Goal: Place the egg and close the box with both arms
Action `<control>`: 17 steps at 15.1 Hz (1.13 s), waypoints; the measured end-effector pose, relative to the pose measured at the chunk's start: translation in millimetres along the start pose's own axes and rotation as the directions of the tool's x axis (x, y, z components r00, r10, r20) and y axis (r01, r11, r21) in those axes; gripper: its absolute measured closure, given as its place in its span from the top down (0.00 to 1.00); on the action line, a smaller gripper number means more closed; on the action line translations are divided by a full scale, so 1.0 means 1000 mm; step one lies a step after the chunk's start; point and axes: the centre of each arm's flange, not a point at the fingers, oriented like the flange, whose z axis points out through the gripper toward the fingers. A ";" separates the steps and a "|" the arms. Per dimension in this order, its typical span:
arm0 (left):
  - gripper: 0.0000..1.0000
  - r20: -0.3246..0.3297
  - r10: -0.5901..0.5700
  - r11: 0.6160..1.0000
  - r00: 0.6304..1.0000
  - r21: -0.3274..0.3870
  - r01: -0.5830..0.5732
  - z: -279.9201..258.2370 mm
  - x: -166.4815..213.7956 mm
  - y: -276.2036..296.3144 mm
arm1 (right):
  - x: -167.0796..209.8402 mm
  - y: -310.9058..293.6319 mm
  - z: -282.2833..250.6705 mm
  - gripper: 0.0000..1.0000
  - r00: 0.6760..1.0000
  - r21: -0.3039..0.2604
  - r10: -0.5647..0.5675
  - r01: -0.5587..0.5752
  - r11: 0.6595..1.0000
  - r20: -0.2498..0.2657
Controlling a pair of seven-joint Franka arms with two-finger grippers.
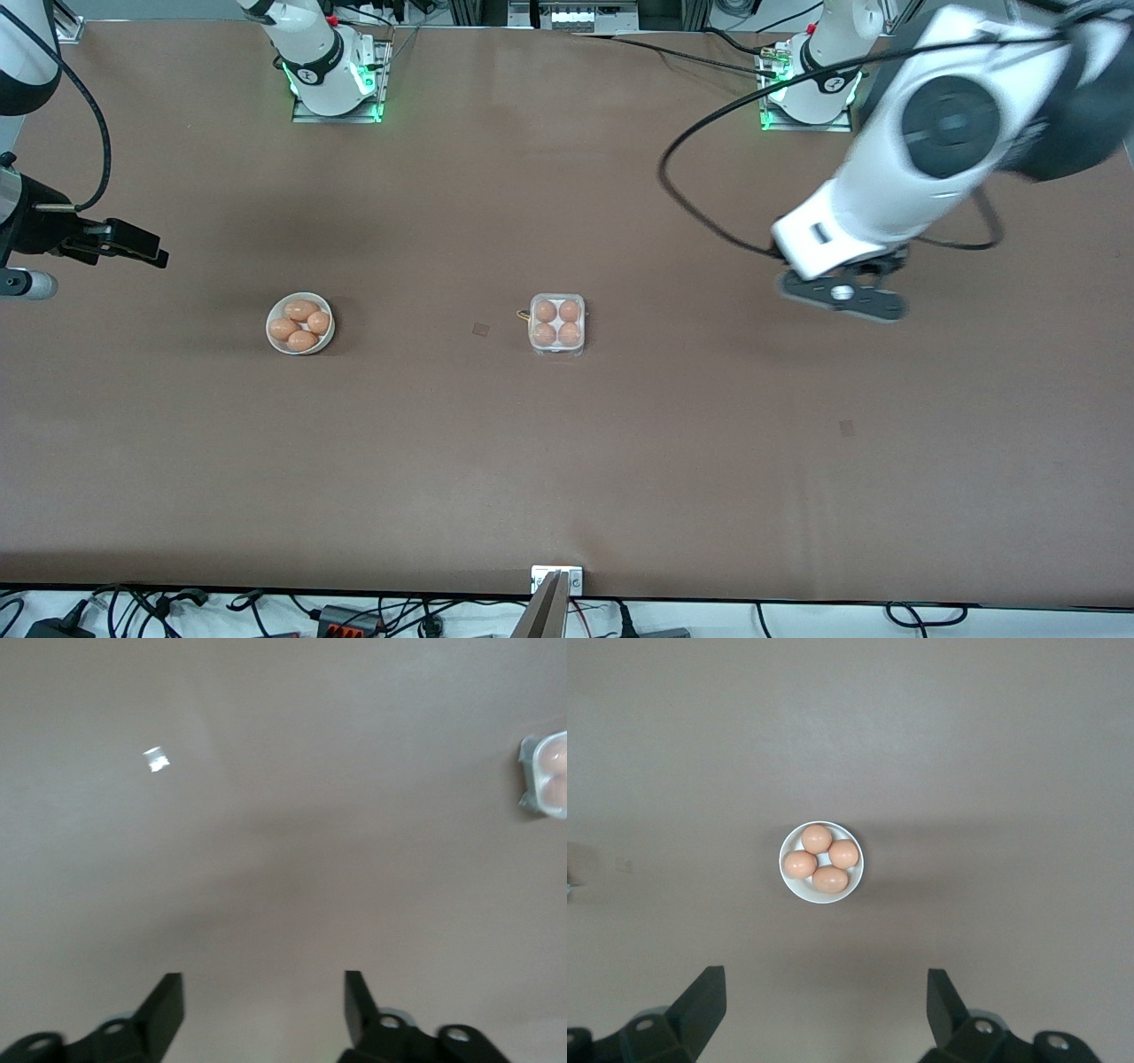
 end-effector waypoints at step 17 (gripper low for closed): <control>1.00 -0.159 -0.280 0.957 0.947 -0.123 0.263 -0.018 -0.091 -0.136 | -0.001 0.001 0.001 1.00 1.000 0.000 0.001 -0.001 1.000 0.007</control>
